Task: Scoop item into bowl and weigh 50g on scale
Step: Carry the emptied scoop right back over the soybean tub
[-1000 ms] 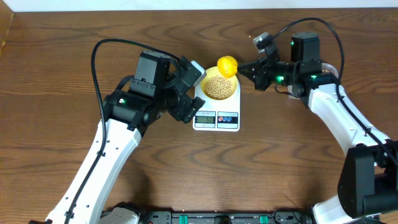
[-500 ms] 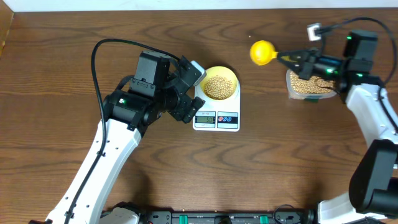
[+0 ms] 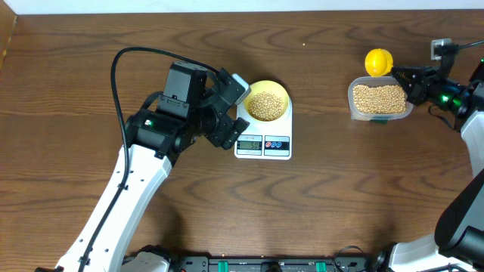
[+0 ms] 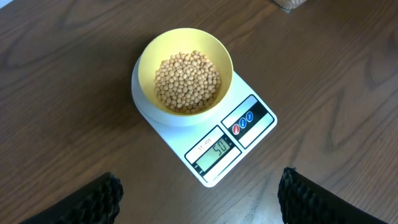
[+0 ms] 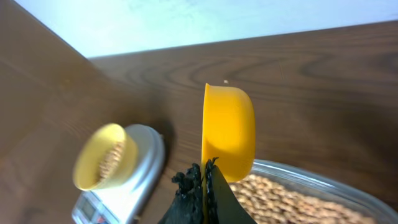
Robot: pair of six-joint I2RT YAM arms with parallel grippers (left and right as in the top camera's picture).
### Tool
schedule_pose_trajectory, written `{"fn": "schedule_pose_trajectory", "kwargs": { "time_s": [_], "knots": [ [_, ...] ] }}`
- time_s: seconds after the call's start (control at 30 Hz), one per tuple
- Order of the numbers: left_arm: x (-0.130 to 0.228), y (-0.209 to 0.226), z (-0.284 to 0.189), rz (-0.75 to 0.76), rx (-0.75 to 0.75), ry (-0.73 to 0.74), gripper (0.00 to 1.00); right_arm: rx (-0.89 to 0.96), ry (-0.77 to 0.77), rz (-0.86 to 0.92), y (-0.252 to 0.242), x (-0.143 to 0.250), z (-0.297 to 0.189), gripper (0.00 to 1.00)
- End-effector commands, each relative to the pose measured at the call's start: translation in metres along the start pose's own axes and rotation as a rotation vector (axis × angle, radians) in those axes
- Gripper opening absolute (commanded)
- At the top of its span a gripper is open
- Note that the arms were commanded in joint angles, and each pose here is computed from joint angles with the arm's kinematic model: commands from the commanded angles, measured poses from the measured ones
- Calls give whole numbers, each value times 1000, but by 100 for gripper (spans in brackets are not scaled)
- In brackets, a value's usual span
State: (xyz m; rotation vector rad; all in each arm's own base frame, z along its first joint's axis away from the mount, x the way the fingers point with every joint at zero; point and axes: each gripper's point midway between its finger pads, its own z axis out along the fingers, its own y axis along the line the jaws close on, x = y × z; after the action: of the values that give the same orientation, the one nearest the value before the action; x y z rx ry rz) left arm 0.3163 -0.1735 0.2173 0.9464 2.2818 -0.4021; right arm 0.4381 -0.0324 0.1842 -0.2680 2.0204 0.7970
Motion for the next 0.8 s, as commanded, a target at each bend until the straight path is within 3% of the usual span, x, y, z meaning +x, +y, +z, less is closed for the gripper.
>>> {"fn": "schedule_pose_trajectory", "kwargs": {
  "time_s": [0.0, 0.2, 0.43, 0.77],
  "knots": [
    [2, -1, 1, -14, 10, 1, 82, 42, 15, -213, -6, 2, -1, 1],
    [2, -1, 1, -14, 10, 1, 82, 149, 79, -544, -26, 6, -4, 1],
    [2, -1, 1, -15, 10, 1, 82, 172, 115, -746, -32, 7, -5, 1],
    [2, -1, 1, -15, 10, 1, 82, 103, 152, -705, -16, 22, 3, 1]
  ]
}}
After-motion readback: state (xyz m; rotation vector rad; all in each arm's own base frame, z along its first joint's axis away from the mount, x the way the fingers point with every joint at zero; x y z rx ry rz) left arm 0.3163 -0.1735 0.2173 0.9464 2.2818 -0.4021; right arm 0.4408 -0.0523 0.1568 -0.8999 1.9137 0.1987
